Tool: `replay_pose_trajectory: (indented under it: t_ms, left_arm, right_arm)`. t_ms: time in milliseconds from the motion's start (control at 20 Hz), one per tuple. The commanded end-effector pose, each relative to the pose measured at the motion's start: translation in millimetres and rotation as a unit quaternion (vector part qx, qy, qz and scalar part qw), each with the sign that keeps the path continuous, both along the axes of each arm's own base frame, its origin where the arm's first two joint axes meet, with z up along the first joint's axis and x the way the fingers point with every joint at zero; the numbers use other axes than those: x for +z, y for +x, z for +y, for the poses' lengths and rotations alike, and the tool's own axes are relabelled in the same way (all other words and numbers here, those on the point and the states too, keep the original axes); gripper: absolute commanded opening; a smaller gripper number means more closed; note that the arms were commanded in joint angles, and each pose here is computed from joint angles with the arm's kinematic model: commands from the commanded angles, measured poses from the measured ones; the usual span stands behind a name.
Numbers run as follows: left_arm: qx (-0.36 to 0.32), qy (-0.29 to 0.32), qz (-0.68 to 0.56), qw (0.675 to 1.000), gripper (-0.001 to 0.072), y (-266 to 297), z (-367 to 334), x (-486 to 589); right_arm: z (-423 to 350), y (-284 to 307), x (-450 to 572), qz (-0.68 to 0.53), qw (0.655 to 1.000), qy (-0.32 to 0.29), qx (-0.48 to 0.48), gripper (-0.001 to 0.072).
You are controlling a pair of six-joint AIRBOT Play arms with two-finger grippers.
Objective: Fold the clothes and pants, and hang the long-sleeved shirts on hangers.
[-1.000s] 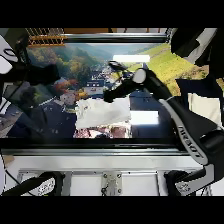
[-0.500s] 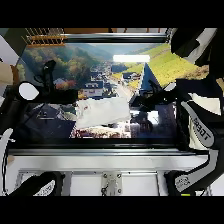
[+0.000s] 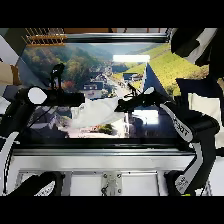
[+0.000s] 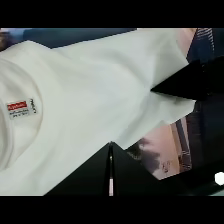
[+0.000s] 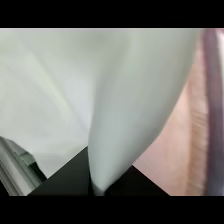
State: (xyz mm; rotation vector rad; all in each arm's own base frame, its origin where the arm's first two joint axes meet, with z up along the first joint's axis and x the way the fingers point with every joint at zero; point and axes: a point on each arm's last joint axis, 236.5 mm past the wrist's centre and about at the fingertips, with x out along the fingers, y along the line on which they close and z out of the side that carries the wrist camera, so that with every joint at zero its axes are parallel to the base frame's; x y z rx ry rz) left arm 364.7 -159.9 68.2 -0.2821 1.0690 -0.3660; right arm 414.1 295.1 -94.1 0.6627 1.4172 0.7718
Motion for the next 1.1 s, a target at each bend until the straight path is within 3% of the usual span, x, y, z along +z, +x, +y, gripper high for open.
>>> replay_pose_trajectory:
  t_ms: [0,100,250,500,650,850,1050]
  left_arm:
    - [-0.001,0.000,0.001,1.000,0.0007,-1.1,-0.8,-0.2]
    - [-0.001,0.000,0.002,1.000,0.0007,-1.4,-1.0,-0.3]
    - [-0.001,0.000,0.002,1.000,0.0007,-1.4,-0.9,-0.3]
    - [-0.001,0.000,0.002,1.000,0.0007,-1.3,-0.9,-0.3]
    - [-0.001,0.000,0.002,1.000,0.0007,-1.4,-1.1,-0.2]
    - [-0.001,0.000,0.002,1.000,0.0007,-1.4,-1.1,-0.2]
    - [-0.001,0.000,0.002,1.000,0.0007,-1.4,-1.1,-0.2]
  right_arm:
    - [23.7,7.4,21.9,-0.056,0.998,0.024,0.025,0.0009]
    - [-3.0,22.8,38.5,-0.090,0.996,-0.011,0.024,0.0009]
    - [-102.7,61.1,76.9,-0.149,0.980,-0.128,-0.027,0.0009]
    - [-327.5,80.2,175.5,-0.238,0.908,-0.283,-0.199,0.0009]
    - [-441.7,52.1,221.9,-0.249,0.856,-0.321,-0.319,0.0009]
    - [-544.1,-6.7,251.4,-0.204,0.792,-0.323,-0.476,0.0009]
    - [-542.7,-49.4,224.0,-0.134,0.809,-0.318,-0.476,0.0009]
